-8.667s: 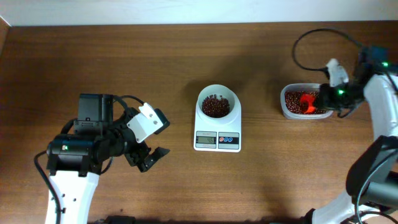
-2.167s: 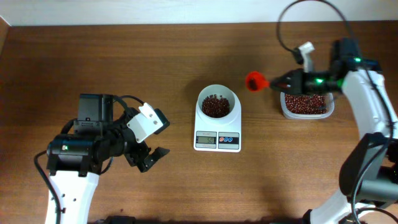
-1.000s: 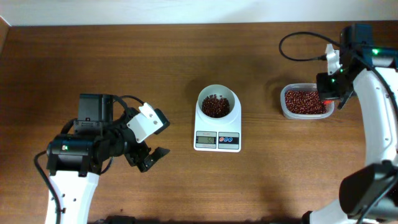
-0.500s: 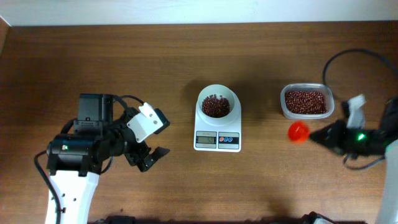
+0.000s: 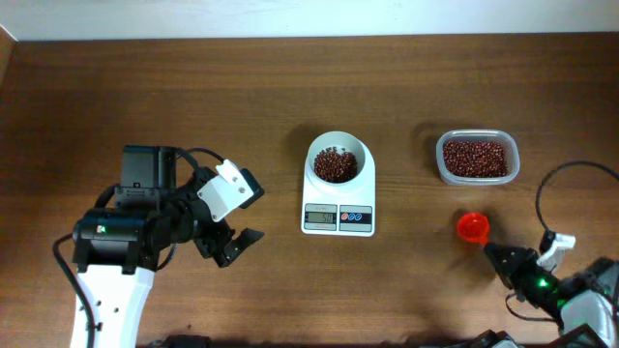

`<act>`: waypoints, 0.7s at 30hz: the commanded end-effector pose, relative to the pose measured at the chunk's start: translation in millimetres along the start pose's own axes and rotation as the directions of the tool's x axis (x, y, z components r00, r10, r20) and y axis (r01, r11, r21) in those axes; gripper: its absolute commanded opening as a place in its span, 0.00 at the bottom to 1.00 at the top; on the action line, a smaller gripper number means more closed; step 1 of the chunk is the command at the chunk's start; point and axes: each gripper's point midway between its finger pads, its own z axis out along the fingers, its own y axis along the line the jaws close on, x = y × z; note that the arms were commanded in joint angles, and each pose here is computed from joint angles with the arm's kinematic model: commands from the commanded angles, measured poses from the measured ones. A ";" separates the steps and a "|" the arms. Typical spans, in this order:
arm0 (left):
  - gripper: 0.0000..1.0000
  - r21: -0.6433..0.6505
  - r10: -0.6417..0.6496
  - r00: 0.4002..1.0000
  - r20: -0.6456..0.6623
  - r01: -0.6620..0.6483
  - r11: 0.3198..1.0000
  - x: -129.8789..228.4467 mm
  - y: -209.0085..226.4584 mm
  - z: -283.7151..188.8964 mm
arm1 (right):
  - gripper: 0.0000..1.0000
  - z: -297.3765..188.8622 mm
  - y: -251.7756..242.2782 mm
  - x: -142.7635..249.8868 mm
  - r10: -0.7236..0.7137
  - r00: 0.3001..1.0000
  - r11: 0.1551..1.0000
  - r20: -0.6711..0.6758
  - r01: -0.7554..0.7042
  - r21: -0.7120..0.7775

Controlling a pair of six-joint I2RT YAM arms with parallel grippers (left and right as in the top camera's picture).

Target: Scoop and weigh 50g on scale

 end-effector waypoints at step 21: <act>0.99 0.002 0.014 1.000 0.018 -0.014 1.000 -3.7 -0.7 -2.8 | 0.99 -15.4 -80.7 19.4 0.333 0.937 0.839 0.104 -0.344 0.422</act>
